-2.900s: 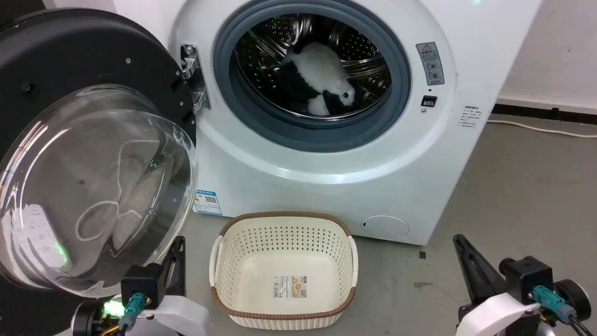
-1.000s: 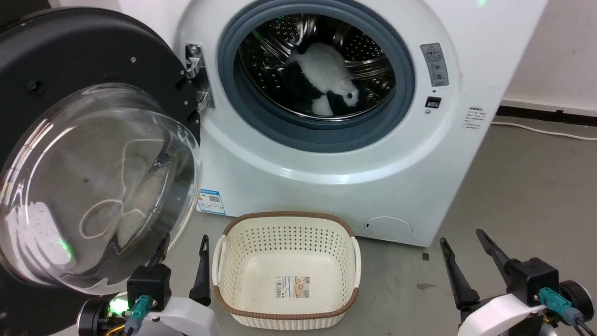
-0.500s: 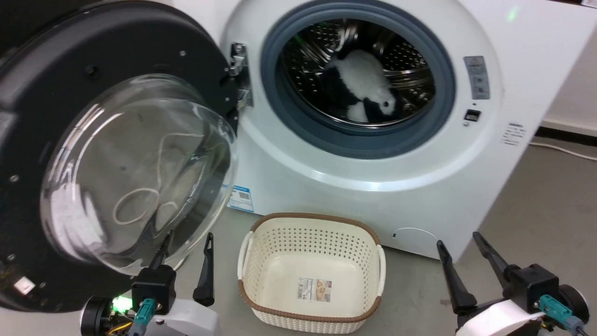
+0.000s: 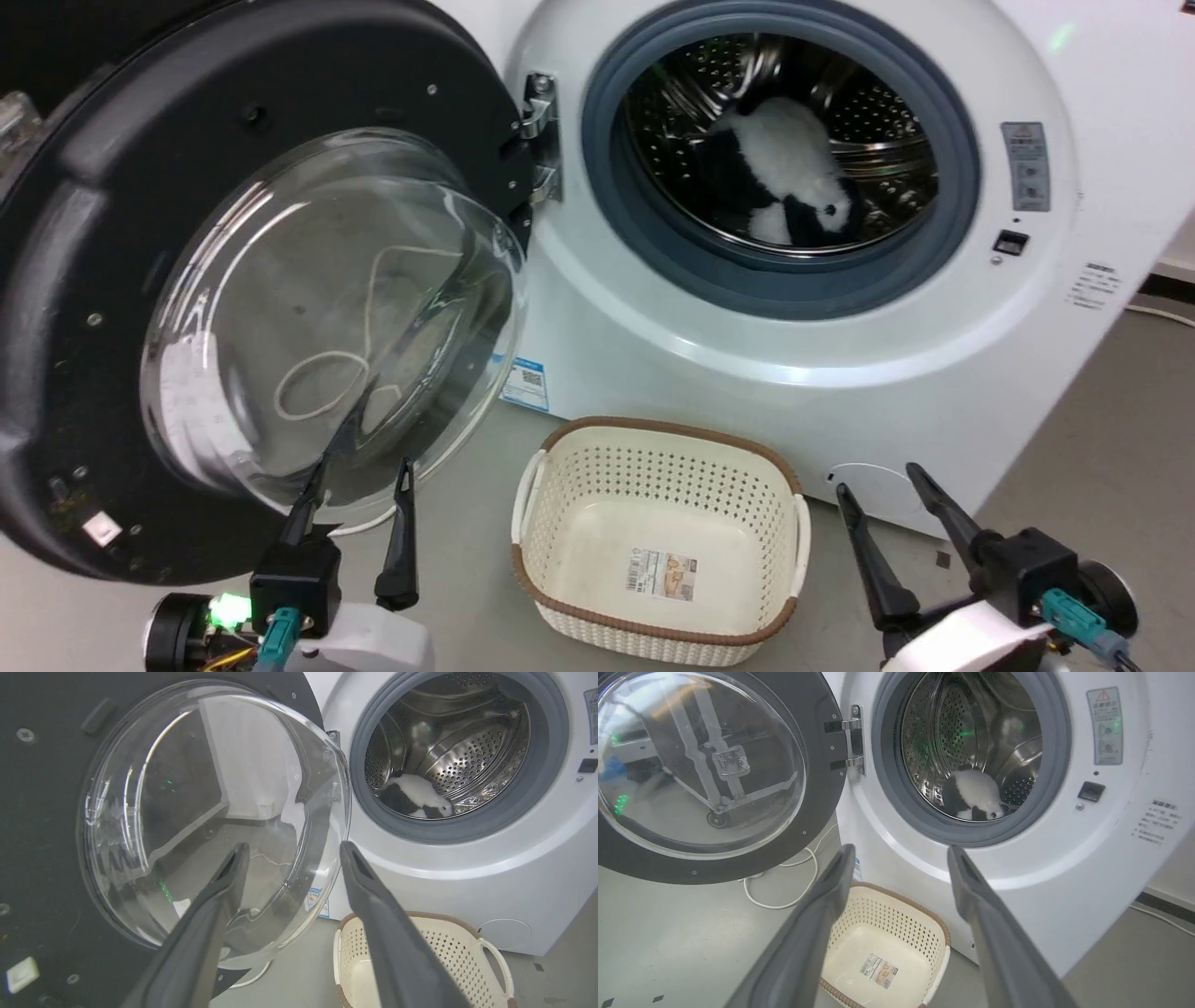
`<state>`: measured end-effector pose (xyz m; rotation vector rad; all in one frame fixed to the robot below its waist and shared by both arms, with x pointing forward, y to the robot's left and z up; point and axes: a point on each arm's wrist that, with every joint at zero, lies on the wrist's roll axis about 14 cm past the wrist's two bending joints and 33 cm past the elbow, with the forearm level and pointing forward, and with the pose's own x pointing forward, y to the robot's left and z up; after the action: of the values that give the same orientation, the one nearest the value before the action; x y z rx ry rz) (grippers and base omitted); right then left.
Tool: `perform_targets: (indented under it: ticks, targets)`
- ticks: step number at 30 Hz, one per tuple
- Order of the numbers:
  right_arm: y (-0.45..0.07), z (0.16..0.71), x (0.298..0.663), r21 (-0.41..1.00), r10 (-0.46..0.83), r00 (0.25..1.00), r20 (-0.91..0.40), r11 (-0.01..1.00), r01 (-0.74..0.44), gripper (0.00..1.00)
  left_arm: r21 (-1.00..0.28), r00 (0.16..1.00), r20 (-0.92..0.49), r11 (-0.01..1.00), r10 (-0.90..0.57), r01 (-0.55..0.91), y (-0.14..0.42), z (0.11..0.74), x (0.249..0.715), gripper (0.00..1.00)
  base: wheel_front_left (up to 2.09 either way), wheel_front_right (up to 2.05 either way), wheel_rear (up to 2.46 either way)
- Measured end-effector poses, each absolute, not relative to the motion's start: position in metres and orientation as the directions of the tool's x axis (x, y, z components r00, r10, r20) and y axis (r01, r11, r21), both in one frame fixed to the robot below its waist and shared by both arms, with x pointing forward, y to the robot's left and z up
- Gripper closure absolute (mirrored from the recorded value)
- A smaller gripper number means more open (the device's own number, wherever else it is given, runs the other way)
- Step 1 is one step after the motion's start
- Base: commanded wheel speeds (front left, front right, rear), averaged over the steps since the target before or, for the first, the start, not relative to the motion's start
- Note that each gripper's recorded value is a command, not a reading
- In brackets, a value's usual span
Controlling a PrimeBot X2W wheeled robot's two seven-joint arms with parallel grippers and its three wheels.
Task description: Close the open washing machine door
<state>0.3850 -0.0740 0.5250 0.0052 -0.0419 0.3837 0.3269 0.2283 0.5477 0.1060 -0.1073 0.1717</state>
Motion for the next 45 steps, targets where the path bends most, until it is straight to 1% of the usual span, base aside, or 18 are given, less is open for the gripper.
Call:
perform_targets:
  ticks: [1, 9, 26, 29, 45]
  targets:
    - [-0.064, 0.523, 0.385, 0.001, 0.400, 0.916, 0.039, 0.916, -0.401, 0.00, 0.098, 0.975, 0.124, 0.976, 0.184, -0.197, 0.233, 0.549, 0.322, 0.00, 0.00, 0.00, 0.00]
    - [-0.039, 0.522, 0.387, 0.017, 0.465, 0.884, 0.045, 0.884, -0.467, 0.00, 0.104, 0.963, 0.143, 0.964, 0.228, -0.244, 0.243, 0.552, 0.312, 0.00, -0.05, -0.05, -0.05]
    - [-0.004, 0.524, 0.386, 0.038, 0.555, 0.829, 0.070, 0.829, -0.558, 0.00, 0.127, 0.941, 0.190, 0.943, 0.281, -0.308, 0.256, 0.560, 0.292, 0.00, -0.06, -0.06, -0.06]
    - [0.006, 0.524, 0.383, 0.044, 0.581, 0.810, 0.079, 0.810, -0.585, 0.00, 0.132, 0.930, 0.207, 0.934, 0.303, -0.333, 0.261, 0.563, 0.286, 0.00, -0.02, -0.02, -0.02]
    - [0.035, 0.527, 0.379, 0.061, 0.647, 0.755, 0.108, 0.754, -0.654, 0.00, 0.146, 0.897, 0.267, 0.906, 0.351, -0.398, 0.272, 0.576, 0.265, 0.00, 0.00, 0.00, 0.00]
